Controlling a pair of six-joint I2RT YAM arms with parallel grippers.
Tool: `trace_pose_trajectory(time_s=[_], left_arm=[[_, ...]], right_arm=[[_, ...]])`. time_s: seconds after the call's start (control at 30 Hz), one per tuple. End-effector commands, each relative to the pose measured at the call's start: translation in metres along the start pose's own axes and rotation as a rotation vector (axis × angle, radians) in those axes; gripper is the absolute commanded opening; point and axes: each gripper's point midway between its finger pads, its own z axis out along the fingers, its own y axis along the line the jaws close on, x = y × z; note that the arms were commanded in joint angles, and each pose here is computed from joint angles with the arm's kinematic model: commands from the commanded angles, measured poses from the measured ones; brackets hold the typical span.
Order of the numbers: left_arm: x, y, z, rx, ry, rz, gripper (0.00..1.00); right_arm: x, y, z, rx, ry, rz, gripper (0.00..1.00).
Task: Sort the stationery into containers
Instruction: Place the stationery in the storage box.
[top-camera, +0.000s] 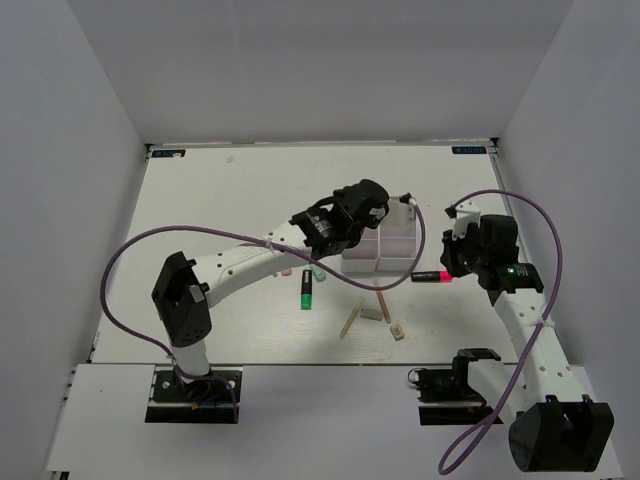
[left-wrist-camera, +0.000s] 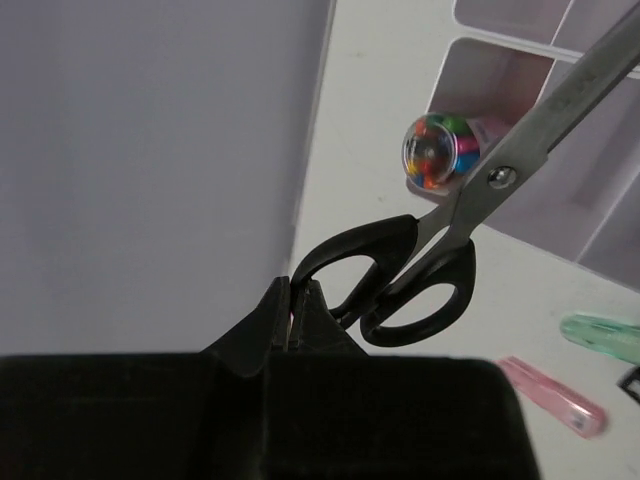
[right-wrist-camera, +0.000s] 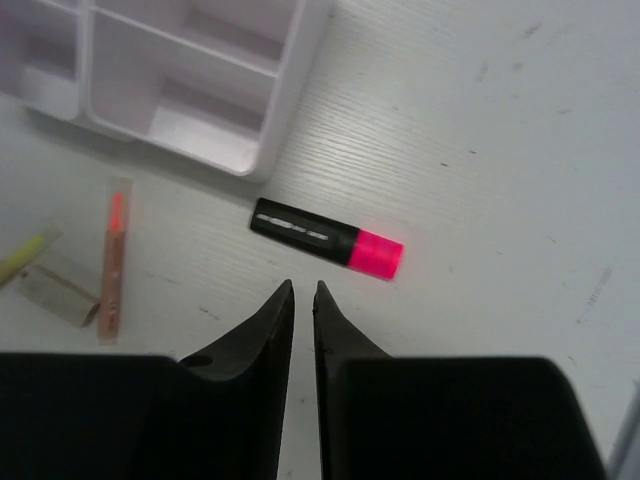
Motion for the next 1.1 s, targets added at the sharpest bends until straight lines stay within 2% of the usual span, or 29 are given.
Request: trace_pose_trajectory(time_s=[0.0,0.17,0.3,0.4,0.5,0.7,1.07], left_arm=[[-0.041,0.052,-0.010,-0.235,-0.138,0.211,0.00],[-0.067,0.070,-0.005,-0.370,-0.191,0.362,0.00],[-0.080,0.095,-0.005,-0.513,-0.228,0.368,0.00],[-0.076,0.099,0.004,-0.573,-0.230,0.378,0.00],[-0.071,0.108,0.009,-0.645,-0.228,0.336,0.00],[-0.070,0.089,0.038,-0.659,-0.233,0.362,0.00],[-0.073,0.069,0.051,-0.671,-0.262,0.425,0.00]], right_arm=[[-0.017,-0.040,-0.006,0.225,-0.042,0.028,0.17],[-0.022,-0.079,-0.024,0.473,-0.083,0.119,0.11],[-0.022,-0.105,-0.037,0.657,-0.110,0.198,0.10],[-0.022,-0.118,-0.048,0.760,-0.126,0.240,0.14],[-0.022,-0.120,-0.050,0.779,-0.130,0.246,0.14],[-0.023,-0.121,-0.051,0.792,-0.142,0.286,0.14],[-0.023,-0.117,-0.048,0.771,-0.139,0.295,0.12]])
